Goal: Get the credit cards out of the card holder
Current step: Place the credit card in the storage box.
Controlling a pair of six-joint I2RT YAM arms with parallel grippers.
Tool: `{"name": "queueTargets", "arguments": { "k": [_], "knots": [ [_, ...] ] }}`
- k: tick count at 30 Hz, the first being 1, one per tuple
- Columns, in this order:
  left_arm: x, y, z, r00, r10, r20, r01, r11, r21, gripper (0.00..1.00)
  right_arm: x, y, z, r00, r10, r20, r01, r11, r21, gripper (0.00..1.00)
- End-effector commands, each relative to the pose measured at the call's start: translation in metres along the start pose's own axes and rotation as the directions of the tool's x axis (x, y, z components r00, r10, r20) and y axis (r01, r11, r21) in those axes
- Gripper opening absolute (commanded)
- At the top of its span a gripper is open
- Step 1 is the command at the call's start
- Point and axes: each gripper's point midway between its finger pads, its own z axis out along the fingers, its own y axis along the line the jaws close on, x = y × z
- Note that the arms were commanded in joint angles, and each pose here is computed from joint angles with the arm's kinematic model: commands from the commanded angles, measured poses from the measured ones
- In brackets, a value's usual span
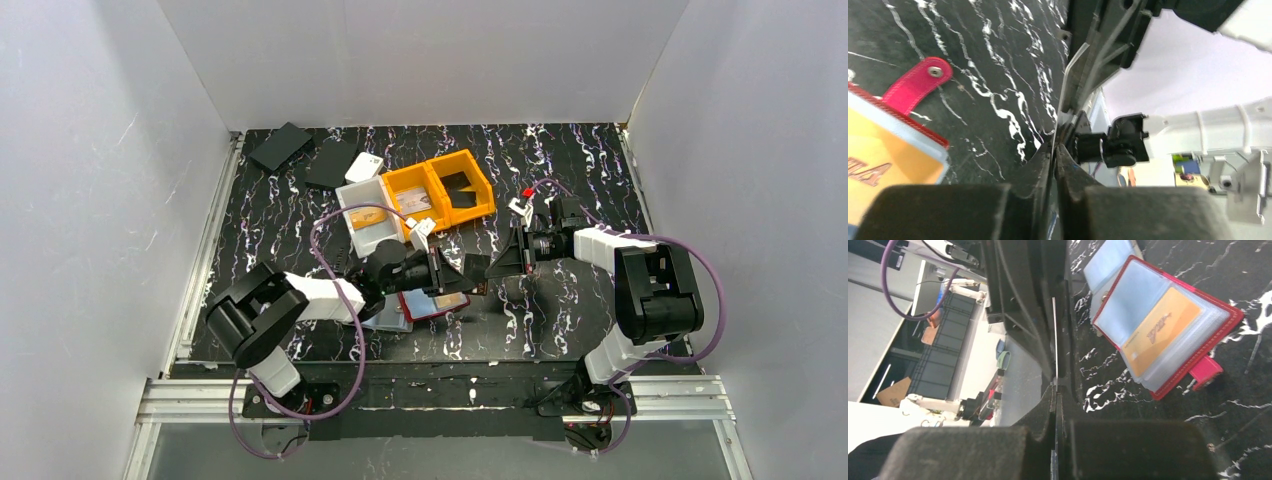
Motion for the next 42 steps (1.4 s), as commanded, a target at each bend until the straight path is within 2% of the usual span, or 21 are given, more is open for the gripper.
{"name": "queueTargets", "arguments": {
  "k": [1,4,5,7,10,12,15,18,21,24,27,29,36,40,42],
  "knots": [
    [-0.001,-0.025,0.004,1.000,0.013,0.000,-0.013,0.990,0.138,0.00,-0.012,0.014,-0.001,0.998,-0.069,0.007,0.069,0.997,-0.032,0.01],
    [0.000,-0.022,0.000,1.000,0.029,0.010,-0.030,0.990,0.137,0.00,-0.012,0.013,-0.001,0.997,-0.071,0.007,0.071,0.997,-0.028,0.01],
    [0.001,-0.020,-0.003,0.999,0.036,0.014,-0.038,0.990,0.133,0.00,-0.012,0.012,-0.001,0.997,-0.073,0.006,0.073,0.997,-0.016,0.05],
    [-0.001,-0.019,-0.010,0.998,0.059,0.020,-0.061,0.990,0.130,0.00,-0.014,0.005,-0.002,0.997,-0.081,-0.003,0.081,0.996,0.048,0.26],
    [0.002,-0.009,-0.022,0.996,0.088,-0.001,-0.088,0.991,0.097,0.00,-0.011,0.001,-0.006,0.989,-0.137,-0.048,0.142,0.982,0.123,0.51],
    [0.005,-0.003,-0.031,0.992,0.122,-0.038,-0.119,0.991,0.064,0.00,-0.009,-0.005,-0.011,0.976,-0.186,-0.109,0.204,0.961,0.186,0.59],
    [0.017,0.012,-0.047,0.972,0.166,-0.168,-0.175,0.984,-0.038,0.00,-0.007,-0.003,-0.022,0.933,-0.285,-0.218,0.329,0.922,0.204,0.69],
    [0.023,0.005,-0.060,0.913,0.246,-0.326,-0.276,0.960,-0.050,0.00,-0.004,0.007,-0.027,0.878,-0.393,-0.272,0.444,0.881,0.162,0.78],
    [0.036,0.005,-0.078,0.800,0.287,-0.527,-0.366,0.929,-0.049,0.00,0.008,0.026,-0.029,0.768,-0.562,-0.308,0.602,0.797,0.048,0.87],
    [0.043,-0.003,-0.092,0.707,0.318,-0.632,-0.415,0.910,-0.006,0.00,0.009,0.043,-0.027,0.663,-0.688,-0.293,0.713,0.701,-0.032,0.98],
    [0.043,-0.012,-0.099,0.644,0.360,-0.675,-0.457,0.889,0.038,0.00,0.005,0.060,-0.022,0.572,-0.769,-0.286,0.786,0.613,-0.080,0.98],
    [0.042,-0.019,-0.100,0.623,0.372,-0.688,-0.467,0.883,0.055,0.00,-0.001,0.070,-0.016,0.549,-0.790,-0.273,0.802,0.589,-0.094,0.98],
    [0.043,-0.043,-0.089,0.577,0.453,-0.680,-0.517,0.846,0.126,0.00,0.017,0.096,0.018,0.626,-0.752,-0.205,0.725,0.659,-0.200,0.95],
    [0.046,-0.052,-0.082,0.562,0.479,-0.675,-0.532,0.833,0.148,0.00,0.023,0.085,0.025,0.676,-0.703,-0.223,0.681,0.711,-0.177,0.86],
    [0.045,-0.056,-0.078,0.569,0.482,-0.667,-0.529,0.835,0.152,0.00,0.029,0.079,0.031,0.698,-0.674,-0.243,0.656,0.737,-0.161,0.76]
  ]
}}
